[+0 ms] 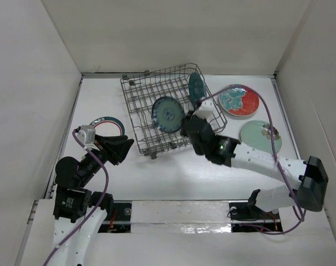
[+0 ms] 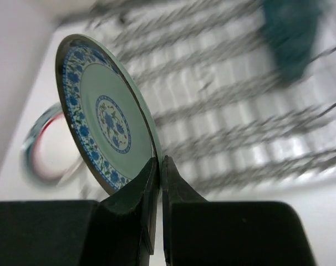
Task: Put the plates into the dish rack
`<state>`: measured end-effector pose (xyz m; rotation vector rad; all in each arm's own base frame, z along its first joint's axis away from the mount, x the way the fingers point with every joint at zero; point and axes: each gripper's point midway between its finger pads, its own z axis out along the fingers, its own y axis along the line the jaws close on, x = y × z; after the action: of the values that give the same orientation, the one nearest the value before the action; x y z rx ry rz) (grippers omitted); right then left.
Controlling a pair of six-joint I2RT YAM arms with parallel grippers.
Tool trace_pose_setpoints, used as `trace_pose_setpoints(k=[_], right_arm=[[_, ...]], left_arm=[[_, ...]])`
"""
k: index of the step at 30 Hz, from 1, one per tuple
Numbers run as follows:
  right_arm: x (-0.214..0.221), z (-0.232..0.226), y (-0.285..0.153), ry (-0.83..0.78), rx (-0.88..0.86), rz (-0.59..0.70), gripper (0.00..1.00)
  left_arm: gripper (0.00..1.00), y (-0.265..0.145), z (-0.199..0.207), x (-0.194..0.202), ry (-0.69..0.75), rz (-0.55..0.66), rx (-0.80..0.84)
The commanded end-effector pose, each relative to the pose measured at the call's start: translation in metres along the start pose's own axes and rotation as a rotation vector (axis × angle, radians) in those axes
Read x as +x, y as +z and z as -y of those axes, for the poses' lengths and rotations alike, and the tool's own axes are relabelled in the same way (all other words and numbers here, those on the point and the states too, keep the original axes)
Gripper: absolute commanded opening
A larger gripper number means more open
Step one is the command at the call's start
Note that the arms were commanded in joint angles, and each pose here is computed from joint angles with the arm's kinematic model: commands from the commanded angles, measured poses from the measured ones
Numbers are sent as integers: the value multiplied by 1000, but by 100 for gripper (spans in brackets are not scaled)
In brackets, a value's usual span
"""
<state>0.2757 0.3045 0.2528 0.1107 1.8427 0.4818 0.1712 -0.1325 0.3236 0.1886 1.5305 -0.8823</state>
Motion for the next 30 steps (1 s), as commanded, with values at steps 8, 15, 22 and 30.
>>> trace_pose_setpoints(k=[8,15,22,30], right_arm=[[-124,89,102,-481,592,128,0],[-119,101,144,-614,672,74,0],[-93,103,177,-676,654,28,0],[-58,110,203,-703,638,-38,0]], left_arm=[[34,-4,10,-10,19,39,34],[66,-2,8,-7,2,20,24],[68,-3,8,-2,-58,-7,10],[65,3,1,8,-143,-58,-20]])
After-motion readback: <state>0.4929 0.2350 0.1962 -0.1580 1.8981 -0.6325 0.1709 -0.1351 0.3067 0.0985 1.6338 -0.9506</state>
